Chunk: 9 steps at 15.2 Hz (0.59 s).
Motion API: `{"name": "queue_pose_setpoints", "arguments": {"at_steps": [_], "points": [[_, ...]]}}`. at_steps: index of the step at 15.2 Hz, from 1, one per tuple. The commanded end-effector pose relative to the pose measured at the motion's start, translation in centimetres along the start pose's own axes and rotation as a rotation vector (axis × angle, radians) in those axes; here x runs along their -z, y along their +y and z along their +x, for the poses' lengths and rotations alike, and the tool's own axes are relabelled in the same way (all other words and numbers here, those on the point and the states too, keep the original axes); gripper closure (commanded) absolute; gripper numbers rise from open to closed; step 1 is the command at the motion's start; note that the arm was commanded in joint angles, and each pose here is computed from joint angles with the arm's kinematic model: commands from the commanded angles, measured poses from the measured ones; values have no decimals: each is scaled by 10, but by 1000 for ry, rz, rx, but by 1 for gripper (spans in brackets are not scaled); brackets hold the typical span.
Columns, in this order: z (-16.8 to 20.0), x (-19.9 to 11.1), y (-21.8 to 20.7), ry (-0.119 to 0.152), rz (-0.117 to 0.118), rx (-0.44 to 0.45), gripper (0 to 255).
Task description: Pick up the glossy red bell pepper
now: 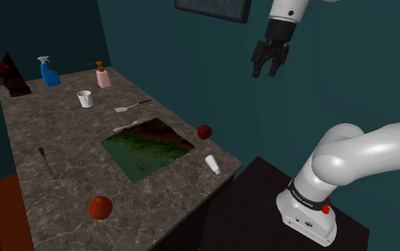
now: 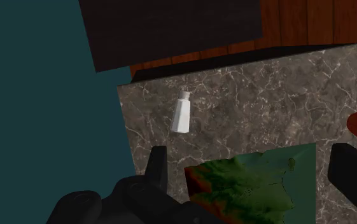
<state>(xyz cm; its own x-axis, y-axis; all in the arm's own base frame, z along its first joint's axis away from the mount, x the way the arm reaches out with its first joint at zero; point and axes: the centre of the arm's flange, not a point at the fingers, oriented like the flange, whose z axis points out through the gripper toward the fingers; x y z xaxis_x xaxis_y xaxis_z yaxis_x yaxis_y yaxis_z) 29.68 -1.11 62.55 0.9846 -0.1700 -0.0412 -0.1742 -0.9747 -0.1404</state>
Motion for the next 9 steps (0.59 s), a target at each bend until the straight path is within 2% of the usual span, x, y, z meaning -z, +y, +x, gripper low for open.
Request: {"name": "queue_pose_setpoints", "arguments": {"at_steps": [1, 9], "points": [[0, 0, 0, 0, 0, 0, 0], [59, -86, -23, 5, -44, -203, 0]]}}
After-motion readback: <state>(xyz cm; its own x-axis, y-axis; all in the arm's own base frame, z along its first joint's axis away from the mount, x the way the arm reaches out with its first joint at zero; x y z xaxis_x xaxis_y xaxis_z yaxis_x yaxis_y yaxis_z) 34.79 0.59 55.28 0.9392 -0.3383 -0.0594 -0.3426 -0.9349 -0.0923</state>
